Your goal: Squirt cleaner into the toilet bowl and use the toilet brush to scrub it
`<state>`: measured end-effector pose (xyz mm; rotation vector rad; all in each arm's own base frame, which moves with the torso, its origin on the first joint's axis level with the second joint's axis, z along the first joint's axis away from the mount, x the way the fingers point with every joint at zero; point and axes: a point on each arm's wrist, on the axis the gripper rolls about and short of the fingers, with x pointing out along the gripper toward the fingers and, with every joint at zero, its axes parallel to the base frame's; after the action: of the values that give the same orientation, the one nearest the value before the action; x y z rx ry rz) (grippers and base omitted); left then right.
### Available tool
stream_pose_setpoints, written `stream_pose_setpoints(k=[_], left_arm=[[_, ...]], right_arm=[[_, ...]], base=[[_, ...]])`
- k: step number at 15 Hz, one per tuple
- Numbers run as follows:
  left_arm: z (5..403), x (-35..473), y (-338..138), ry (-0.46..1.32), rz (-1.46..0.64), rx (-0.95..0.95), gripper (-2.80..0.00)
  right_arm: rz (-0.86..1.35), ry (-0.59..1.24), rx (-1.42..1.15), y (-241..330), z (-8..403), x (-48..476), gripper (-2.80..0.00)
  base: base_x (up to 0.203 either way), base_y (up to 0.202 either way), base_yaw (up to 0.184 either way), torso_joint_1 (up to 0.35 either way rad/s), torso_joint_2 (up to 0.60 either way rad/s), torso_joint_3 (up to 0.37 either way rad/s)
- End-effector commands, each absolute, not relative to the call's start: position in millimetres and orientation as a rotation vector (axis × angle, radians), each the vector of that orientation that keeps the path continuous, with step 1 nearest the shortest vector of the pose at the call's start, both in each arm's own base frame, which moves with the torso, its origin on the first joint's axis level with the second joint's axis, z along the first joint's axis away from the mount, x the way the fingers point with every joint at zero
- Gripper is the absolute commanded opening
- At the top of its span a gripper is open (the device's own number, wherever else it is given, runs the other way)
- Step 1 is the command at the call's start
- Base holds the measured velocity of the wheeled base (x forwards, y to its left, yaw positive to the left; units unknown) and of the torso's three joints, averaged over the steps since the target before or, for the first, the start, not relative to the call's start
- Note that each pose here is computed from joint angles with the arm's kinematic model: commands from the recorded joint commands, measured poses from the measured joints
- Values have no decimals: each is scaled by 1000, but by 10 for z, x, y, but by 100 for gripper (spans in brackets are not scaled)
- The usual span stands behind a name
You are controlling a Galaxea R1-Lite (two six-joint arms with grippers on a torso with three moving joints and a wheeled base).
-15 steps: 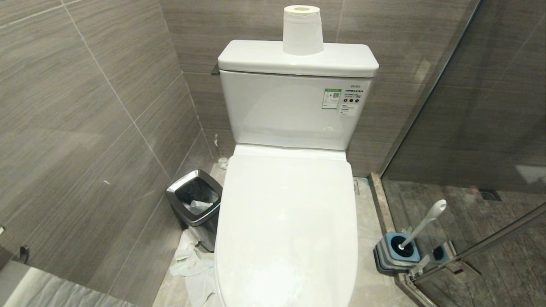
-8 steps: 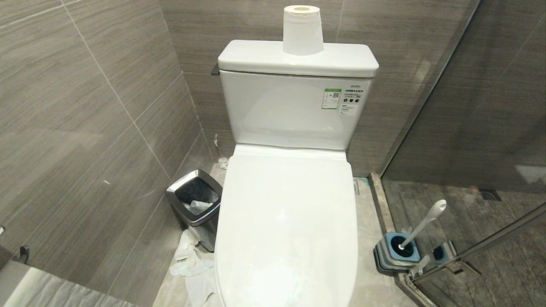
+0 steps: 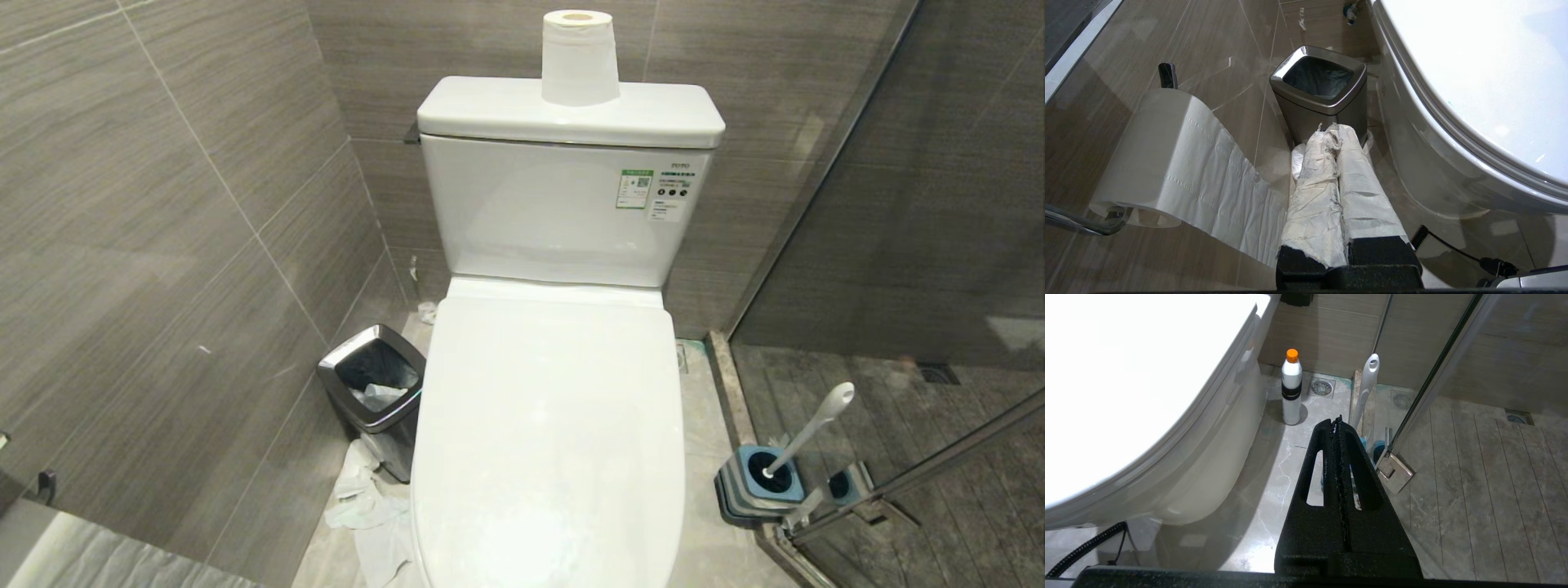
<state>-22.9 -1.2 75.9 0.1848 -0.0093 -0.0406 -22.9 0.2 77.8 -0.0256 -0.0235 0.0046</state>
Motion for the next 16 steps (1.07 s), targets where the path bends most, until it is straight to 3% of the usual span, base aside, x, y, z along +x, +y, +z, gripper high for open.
stream_pose_setpoints(k=[1, 16], left_arm=[[741, -224, -12, -3, -40, 186, -280], [743, -224, -4, -2, -3, 68, -280]], right_arm=[[5, -12, -26, 2, 744, -220, -280], [4, -12, -26, 2, 744, -220, -280]], base=[[0, 0, 0, 0, 0, 0], [0, 0, 0, 0, 0, 0]])
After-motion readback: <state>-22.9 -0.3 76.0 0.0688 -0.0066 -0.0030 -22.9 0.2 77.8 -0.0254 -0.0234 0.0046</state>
